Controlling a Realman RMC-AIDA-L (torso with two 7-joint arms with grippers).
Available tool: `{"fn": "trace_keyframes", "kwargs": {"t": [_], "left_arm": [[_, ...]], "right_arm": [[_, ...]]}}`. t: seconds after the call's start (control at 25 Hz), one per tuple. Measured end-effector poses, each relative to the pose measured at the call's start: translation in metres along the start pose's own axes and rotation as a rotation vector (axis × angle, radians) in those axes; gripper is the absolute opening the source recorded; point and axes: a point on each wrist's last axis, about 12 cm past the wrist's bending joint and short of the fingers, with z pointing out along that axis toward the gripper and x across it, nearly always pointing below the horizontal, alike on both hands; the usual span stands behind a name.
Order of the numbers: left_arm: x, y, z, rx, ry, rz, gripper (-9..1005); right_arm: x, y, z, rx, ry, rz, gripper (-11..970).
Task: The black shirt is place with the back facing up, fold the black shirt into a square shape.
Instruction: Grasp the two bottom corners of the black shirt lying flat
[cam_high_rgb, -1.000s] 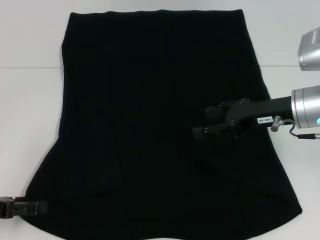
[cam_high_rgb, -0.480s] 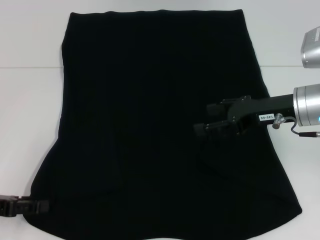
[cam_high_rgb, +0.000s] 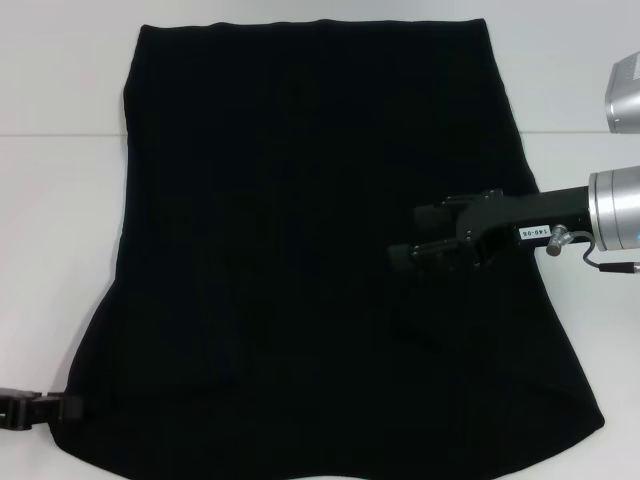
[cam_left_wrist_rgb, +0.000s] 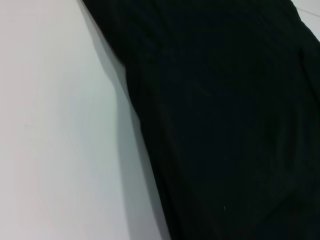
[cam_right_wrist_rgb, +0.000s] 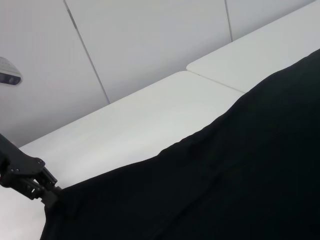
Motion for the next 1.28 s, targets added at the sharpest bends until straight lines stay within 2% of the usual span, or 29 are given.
{"fn": "trace_keyframes", "kwargs": {"t": [0.24,0.48,0.68,0.8,1.0,1.28], "left_arm": [[-0.002,0.0,0.001,0.002,0.0,0.003,178],[-0.005,-0.002,0.002,0.007,-0.005,0.011,-1],[-0.011,-0.005,0.003,0.029,-0.021,0.023,-1],[-0.013,-0.007,0.006,0.048,-0.032,0.025,-1],[-0.015,-0.008,0.007,0.056,-0.033,0.026,-1],[-0.017,-0.01,0.009,0.068,-0.031,0.031,-1]], "right_arm": [[0.001,0.0,0.0,0.001,-0.001,0.003,914],[0.003,-0.001,-0.001,0.007,0.0,0.007,914],[0.004,-0.002,-0.003,0.014,0.002,0.023,915],[0.007,-0.004,-0.008,0.023,0.013,0.07,915],[0.02,-0.012,-0.032,0.052,0.05,0.232,915],[0.063,-0.017,-0.078,0.117,0.147,0.504,915]]}}
